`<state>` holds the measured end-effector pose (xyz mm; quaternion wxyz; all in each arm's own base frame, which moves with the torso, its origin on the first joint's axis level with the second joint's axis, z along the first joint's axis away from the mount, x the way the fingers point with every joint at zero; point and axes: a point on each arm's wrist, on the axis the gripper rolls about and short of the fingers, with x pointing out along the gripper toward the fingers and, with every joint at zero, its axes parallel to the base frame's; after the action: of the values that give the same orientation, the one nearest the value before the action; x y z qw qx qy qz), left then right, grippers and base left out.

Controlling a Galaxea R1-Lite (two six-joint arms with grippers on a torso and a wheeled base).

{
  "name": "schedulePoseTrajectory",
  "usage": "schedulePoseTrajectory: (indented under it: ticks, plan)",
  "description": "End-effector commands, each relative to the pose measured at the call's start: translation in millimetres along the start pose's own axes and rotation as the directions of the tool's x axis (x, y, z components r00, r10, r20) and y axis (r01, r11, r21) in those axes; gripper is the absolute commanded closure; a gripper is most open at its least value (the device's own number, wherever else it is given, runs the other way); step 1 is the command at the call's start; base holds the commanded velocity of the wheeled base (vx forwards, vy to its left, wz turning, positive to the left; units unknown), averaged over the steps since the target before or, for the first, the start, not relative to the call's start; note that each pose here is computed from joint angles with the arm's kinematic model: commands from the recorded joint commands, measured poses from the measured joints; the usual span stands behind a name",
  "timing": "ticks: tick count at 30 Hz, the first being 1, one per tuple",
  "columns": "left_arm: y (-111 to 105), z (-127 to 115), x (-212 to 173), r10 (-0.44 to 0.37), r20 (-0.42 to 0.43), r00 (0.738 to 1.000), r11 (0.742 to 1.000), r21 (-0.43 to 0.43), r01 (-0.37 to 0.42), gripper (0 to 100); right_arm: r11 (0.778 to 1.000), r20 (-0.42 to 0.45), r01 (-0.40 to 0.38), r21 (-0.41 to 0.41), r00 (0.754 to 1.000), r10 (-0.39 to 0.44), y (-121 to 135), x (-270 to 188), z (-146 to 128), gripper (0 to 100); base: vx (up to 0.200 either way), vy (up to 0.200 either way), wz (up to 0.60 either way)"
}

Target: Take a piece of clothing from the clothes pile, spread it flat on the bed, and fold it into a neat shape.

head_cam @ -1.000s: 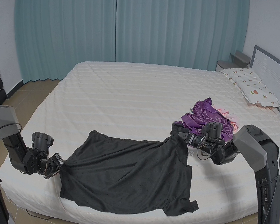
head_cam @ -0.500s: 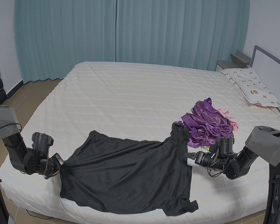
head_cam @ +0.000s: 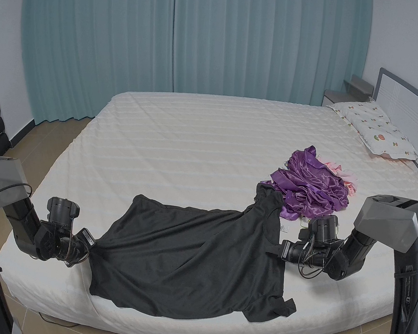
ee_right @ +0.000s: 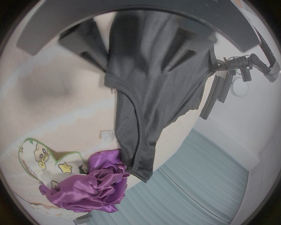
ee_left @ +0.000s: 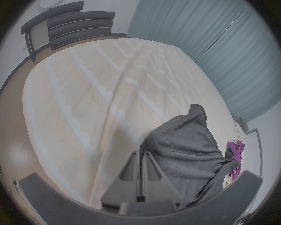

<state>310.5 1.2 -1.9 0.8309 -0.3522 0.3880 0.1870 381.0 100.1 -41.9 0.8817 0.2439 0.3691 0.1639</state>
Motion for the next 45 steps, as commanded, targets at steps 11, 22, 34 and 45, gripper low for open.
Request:
schedulePoseTrajectory:
  ticks: [11, 22, 34, 45]
  plan:
    - [0, 0, 1, 0.002, -0.002, 1.0, 1.0, -0.002, -0.002, 100, 0.998, 0.255, -0.066, 0.017, 0.965, 0.059, -2, 5, 56, 100, 0.0, 0.0, 0.0]
    - [-1, 1, 3, -0.004, 0.002, 1.0, 0.999, -0.036, 0.004, 100, 0.998, 0.285, -0.064, -0.001, 0.956, 0.061, -9, 16, 50, 0, 0.0, 0.0, 0.0]
    - [-2, 1, 3, -0.006, 0.003, 1.0, 0.999, -0.035, 0.006, 100, 0.994, 0.128, 0.041, 0.099, 0.99, -0.054, -26, -51, 10, 0, 0.0, 0.0, 0.0]
    - [-1, 0, 3, -0.006, -0.001, 1.0, 0.999, -0.034, 0.006, 100, 0.998, -0.021, -0.018, 0.057, 1.0, 0.019, -21, -76, -43, 0, 0.0, 0.0, 0.0]
